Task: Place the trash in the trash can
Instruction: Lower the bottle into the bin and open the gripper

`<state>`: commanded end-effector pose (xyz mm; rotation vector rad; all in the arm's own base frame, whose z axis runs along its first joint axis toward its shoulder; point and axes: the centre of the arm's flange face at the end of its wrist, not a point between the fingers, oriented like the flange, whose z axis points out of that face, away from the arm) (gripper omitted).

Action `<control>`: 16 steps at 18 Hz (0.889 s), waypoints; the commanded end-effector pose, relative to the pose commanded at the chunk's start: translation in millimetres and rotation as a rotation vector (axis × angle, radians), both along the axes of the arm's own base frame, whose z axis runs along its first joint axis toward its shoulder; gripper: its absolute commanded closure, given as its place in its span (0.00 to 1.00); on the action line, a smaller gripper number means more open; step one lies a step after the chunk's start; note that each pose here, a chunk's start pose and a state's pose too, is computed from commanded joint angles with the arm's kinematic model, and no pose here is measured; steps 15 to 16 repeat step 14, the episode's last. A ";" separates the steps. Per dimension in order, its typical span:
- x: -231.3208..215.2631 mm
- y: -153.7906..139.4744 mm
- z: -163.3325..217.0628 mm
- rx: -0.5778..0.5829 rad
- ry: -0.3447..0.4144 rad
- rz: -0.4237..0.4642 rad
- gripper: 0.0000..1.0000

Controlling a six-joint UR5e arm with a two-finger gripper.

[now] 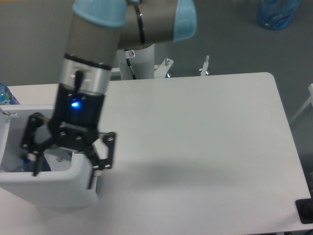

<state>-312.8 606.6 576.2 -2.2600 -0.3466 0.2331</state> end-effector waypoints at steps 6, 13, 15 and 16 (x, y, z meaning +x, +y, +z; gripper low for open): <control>-26.8 -35.0 -19.7 -0.336 0.293 0.047 0.00; -49.5 -90.5 -31.9 -0.516 0.350 -0.034 0.00; -51.2 -94.1 -31.9 -0.520 0.348 -0.031 0.00; -51.2 -94.1 -31.9 -0.520 0.348 -0.031 0.00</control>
